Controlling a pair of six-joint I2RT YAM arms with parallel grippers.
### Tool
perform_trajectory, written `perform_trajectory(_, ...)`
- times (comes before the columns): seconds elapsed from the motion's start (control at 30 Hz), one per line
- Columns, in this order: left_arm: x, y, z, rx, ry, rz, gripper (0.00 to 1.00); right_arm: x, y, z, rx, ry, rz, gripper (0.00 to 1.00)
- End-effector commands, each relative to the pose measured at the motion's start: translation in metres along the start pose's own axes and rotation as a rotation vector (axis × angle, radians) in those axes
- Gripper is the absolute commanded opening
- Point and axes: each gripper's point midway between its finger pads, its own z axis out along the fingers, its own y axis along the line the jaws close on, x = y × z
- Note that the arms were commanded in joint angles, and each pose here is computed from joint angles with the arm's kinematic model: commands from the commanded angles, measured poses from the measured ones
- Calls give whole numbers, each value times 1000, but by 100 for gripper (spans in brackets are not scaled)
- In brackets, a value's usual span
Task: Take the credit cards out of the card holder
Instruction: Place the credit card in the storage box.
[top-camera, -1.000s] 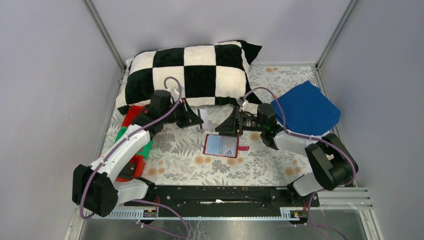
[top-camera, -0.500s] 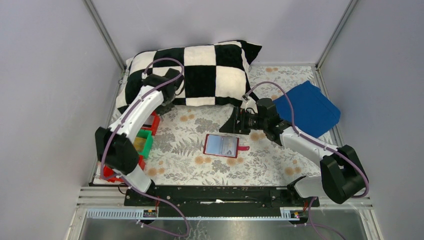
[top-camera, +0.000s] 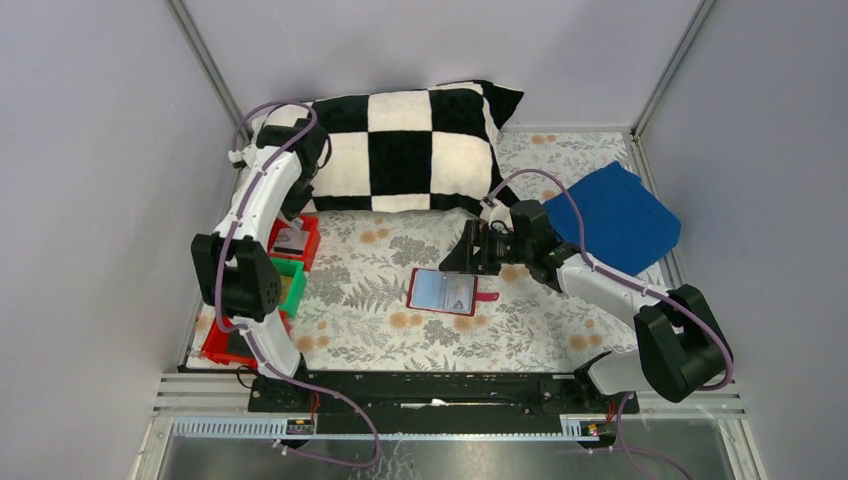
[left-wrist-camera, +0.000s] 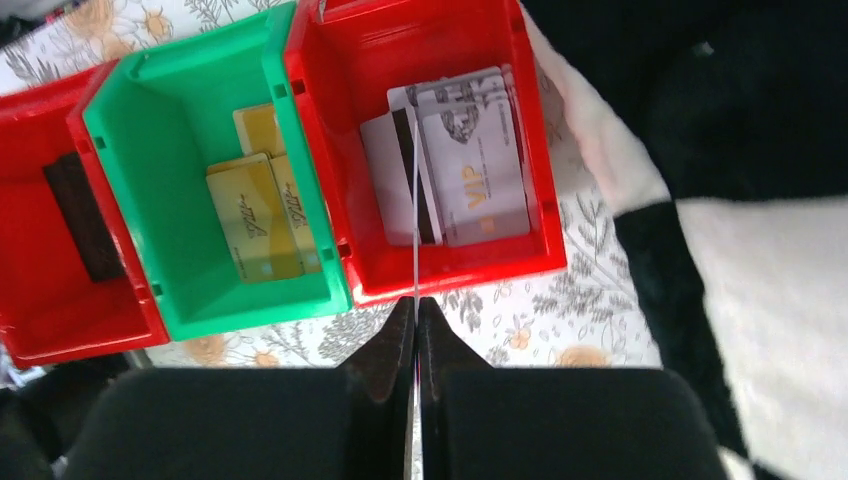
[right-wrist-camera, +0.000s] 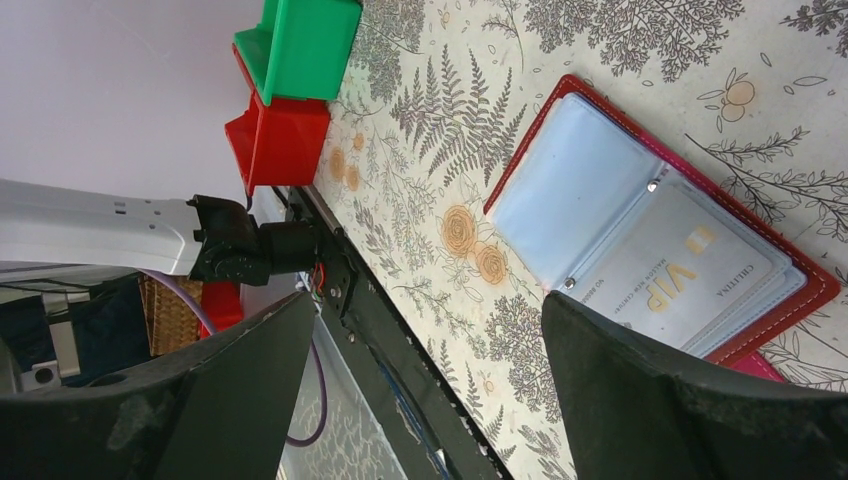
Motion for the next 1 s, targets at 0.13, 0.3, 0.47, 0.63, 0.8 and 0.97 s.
perform_trajectory(0.13, 14, -10, 44, -122, 177, -187, 0, 5, -1, -2, -21, 7, -18, 91)
perform_trajectory(0.3, 25, -8, 68, -190, 260, -180, 0, 7, -3, -3, -7, 5, -19, 91)
perform_trajectory(0.47, 25, 1, 83, -217, 297, -200, 0, 9, -8, -1, -1, 12, -13, 91)
perform_trajectory(0.63, 28, 5, 86, -219, 303, -200, 20, 8, -8, 1, -5, 18, -12, 91)
perform_trajectory(0.8, 23, -4, 81, -116, 295, -207, 59, 11, -9, 0, -2, 21, -13, 91)
perform_trajectory(0.97, -6, -15, 47, 70, 220, -213, 63, 10, -11, 1, 0, 16, -6, 91)
